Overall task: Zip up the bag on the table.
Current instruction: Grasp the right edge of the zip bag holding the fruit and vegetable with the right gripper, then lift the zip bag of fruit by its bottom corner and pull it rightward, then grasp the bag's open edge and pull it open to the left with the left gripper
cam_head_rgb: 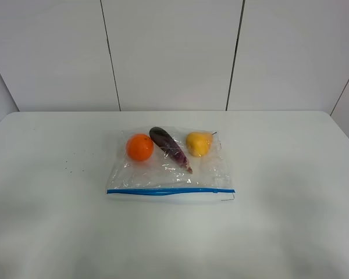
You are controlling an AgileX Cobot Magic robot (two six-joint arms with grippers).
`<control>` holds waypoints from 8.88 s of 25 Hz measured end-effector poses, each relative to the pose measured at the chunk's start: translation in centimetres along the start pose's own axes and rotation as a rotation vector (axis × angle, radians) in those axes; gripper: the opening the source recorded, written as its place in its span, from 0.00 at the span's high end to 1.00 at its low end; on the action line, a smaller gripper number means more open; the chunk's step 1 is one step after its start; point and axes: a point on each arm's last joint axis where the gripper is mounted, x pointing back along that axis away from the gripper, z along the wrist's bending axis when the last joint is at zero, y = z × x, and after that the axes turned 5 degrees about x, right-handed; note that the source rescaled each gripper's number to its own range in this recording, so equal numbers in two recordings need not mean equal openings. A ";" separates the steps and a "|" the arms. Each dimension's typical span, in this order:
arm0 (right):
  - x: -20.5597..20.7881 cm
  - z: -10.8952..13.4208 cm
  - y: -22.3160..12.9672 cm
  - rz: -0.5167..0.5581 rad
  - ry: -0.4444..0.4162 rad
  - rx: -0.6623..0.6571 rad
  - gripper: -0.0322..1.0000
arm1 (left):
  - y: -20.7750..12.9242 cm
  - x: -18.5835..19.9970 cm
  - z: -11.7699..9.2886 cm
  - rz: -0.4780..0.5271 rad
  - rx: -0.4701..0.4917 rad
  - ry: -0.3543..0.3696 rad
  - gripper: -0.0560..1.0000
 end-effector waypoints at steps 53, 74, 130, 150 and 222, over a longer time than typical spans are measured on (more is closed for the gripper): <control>-35.1 2.7 0.9 0.840 0.606 -0.266 0.00 | 0.0 0.0 0.0 0.000 0.000 0.000 0.00; -39.9 4.4 -1.0 0.839 0.927 -0.378 0.00 | 0.0 0.0 0.0 0.000 0.000 0.000 0.00; -41.1 6.6 -3.5 0.839 1.024 -0.450 0.57 | 0.0 0.0 0.0 0.000 0.000 0.000 0.00; -40.9 6.8 -3.3 0.843 1.053 -0.470 0.97 | 0.0 0.0 0.0 0.000 0.000 0.000 0.00; -39.5 7.3 2.9 0.709 1.077 -0.758 0.97 | 15.8 -10.9 -1.0 0.129 -0.363 0.019 0.02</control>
